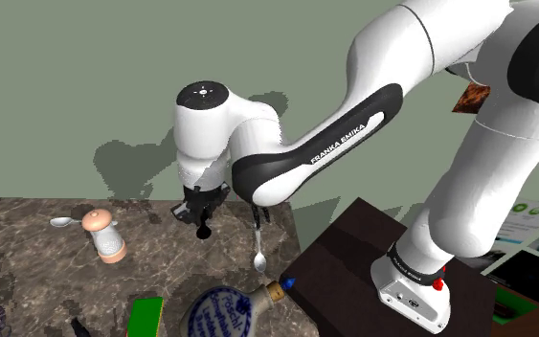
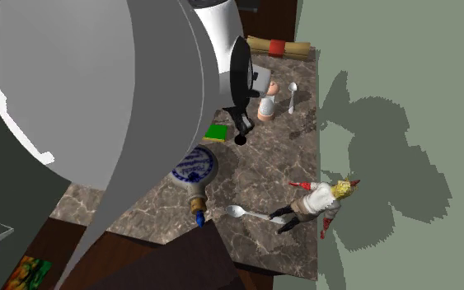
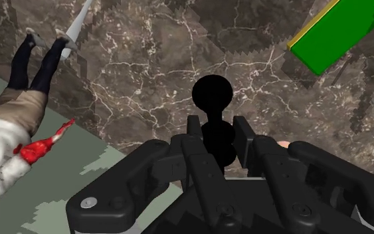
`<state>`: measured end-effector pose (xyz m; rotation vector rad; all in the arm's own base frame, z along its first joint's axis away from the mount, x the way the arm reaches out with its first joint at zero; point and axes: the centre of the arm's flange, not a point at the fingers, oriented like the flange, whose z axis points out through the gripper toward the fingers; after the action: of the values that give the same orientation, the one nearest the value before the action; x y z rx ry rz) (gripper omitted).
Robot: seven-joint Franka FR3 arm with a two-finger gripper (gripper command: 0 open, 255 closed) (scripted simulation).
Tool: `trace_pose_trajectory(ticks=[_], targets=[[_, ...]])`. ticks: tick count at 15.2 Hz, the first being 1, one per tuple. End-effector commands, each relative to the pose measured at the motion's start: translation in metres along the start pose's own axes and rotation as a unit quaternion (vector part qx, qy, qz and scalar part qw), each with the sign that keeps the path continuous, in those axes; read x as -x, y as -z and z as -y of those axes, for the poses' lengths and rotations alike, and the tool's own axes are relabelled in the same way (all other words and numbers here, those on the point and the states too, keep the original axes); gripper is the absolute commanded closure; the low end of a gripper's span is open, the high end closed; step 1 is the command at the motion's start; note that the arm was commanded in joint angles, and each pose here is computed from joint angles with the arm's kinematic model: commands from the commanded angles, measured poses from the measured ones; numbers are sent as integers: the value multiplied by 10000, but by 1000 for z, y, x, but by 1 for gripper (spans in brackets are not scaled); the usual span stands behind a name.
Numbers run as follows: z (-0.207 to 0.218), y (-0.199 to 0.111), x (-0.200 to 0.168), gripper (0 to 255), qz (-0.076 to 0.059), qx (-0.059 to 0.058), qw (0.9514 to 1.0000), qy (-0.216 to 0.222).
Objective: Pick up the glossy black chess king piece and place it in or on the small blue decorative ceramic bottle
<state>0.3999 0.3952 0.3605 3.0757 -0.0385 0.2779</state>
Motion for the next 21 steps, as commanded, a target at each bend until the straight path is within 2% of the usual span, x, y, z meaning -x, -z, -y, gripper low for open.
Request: trace_pose_trajectory(ticks=[1,3,17,21], targets=[[-1,12,0,255,3,1,10000,1],[-2,20,-2,255,3,1,10000,1],[43,71,167,255,3,1,10000,1],[44,50,171,255,3,1,10000,1]])
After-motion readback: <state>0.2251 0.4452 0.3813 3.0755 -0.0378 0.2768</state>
